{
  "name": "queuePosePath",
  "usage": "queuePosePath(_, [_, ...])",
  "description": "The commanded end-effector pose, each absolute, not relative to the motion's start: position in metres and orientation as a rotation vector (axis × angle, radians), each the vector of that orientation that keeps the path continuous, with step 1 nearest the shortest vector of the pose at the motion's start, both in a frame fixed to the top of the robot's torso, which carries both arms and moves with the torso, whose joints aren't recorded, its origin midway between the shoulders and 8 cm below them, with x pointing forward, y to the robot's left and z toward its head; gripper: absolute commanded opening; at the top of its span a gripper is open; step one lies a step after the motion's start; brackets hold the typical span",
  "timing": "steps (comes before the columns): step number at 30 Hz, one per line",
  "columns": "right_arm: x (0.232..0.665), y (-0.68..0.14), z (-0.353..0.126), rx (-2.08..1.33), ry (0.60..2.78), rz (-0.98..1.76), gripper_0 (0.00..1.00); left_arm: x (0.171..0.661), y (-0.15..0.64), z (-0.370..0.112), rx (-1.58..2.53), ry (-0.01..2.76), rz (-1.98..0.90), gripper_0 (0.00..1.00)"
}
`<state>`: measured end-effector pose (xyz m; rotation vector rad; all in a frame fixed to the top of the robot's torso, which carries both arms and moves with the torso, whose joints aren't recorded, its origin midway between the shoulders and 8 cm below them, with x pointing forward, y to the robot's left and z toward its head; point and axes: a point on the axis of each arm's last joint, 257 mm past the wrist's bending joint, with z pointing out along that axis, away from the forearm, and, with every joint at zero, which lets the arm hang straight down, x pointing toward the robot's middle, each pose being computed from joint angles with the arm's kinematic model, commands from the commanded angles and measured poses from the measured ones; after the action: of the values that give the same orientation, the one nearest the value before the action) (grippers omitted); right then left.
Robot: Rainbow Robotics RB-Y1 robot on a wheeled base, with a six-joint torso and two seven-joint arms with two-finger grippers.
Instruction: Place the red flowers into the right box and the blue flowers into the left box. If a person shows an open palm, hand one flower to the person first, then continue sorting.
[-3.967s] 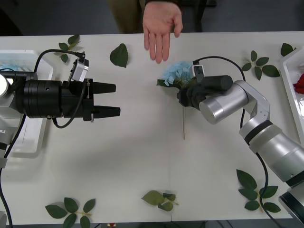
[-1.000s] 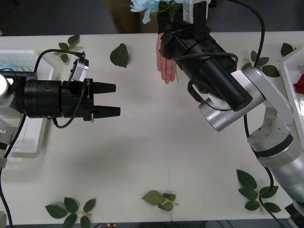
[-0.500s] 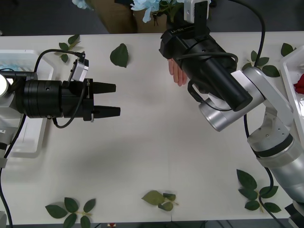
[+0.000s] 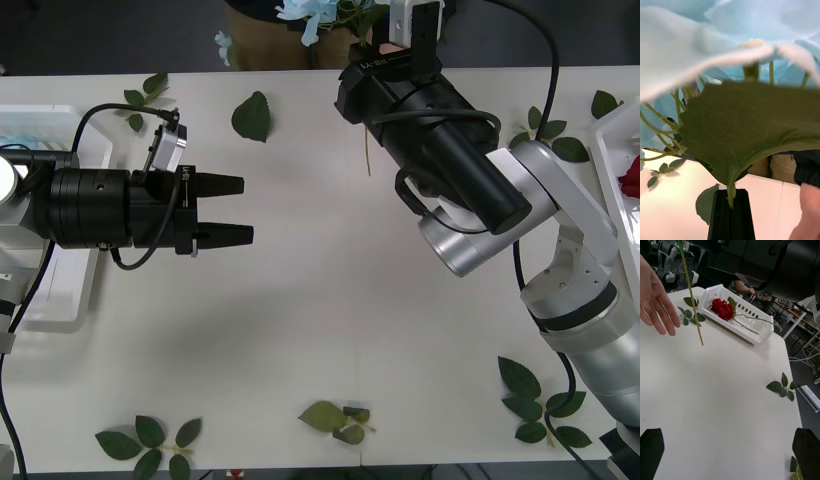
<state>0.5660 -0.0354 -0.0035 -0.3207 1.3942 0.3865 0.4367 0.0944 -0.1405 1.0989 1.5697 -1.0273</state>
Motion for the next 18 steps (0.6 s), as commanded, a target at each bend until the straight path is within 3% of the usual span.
queuePosePath(1, [0.559, -0.021, 0.031, -0.309, 1.329, 0.446, 0.0, 0.433, 0.084, -0.129, 1.16, 1.483, -0.987, 1.0])
queuePosePath(18, [0.559, -0.027, 0.045, -0.296, 1.289, 0.459, 0.0, 0.433, 0.084, -0.129, 1.16, 1.483, -0.987, 1.0])
